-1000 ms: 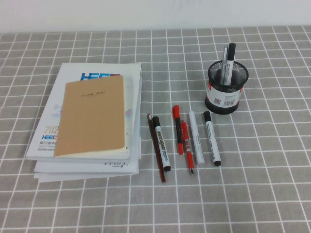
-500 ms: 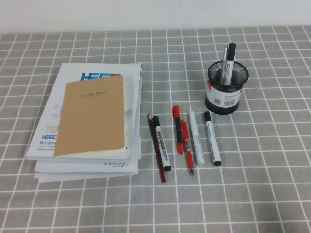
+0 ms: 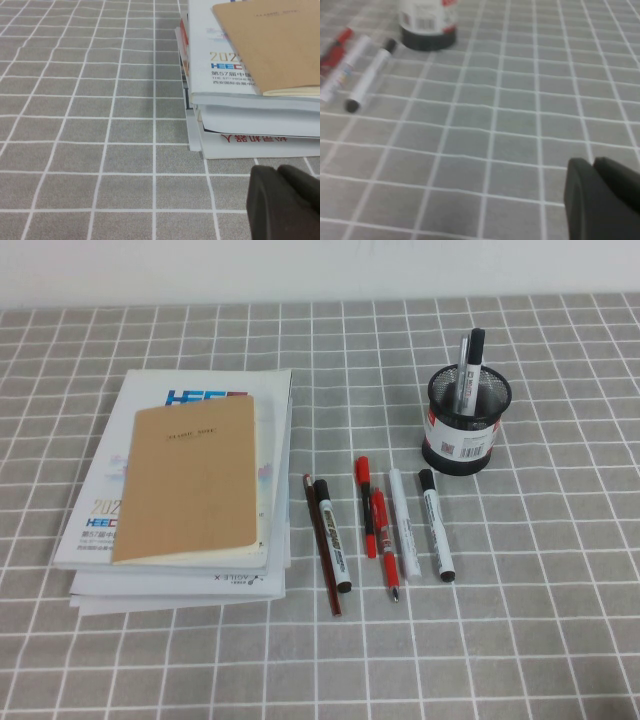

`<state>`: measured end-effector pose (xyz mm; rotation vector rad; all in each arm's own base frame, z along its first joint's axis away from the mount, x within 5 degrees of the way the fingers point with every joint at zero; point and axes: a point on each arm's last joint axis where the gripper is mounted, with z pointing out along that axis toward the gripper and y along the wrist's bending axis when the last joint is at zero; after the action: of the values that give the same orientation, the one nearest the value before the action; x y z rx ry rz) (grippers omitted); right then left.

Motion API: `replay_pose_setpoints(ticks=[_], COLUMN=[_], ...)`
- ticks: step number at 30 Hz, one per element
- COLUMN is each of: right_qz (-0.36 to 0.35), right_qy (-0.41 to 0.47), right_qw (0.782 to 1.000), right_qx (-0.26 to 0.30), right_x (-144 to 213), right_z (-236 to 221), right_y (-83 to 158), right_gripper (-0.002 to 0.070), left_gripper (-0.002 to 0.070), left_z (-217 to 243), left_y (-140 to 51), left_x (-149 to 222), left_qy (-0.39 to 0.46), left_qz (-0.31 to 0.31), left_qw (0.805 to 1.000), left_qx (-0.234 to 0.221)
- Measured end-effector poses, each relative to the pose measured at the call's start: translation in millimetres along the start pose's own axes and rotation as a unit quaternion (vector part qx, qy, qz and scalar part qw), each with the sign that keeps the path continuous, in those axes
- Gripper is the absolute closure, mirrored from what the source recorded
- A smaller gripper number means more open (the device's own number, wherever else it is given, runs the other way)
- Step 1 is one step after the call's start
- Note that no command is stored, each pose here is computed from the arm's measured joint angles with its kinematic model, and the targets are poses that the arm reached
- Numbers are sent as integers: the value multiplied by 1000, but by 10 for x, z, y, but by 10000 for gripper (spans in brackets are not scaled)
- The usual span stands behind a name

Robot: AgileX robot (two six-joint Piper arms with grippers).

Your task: Put the pen into the pen holder

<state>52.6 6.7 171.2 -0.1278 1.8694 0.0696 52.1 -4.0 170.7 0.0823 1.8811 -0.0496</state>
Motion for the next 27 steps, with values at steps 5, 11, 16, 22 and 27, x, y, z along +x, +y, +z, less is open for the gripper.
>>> replay_pose_setpoints(ticks=[5,11,16,22,27], right_qz=[5,31,42,45,45], right_qy=[2,1,0,0,0], right_qw=[1000,999,999,999,999], right_qx=[28,19,15,13,13], right_x=[3,2,1,1,1], right_z=[-1,0,0,0,0], right_y=[-32,-15,-7,-5,-5], right_gripper=[688,688,688,688,688], left_gripper=[680,680,680,680,680], left_z=[0,0,0,0,0], left_y=[0,0,0,0,0], left_x=[0,0,0,0,0], left_qy=[0,0,0,0,0], left_qz=[0,0,0,0,0], left_qw=[1000,1000,1000,1000,1000], left_qx=[0,0,0,0,0])
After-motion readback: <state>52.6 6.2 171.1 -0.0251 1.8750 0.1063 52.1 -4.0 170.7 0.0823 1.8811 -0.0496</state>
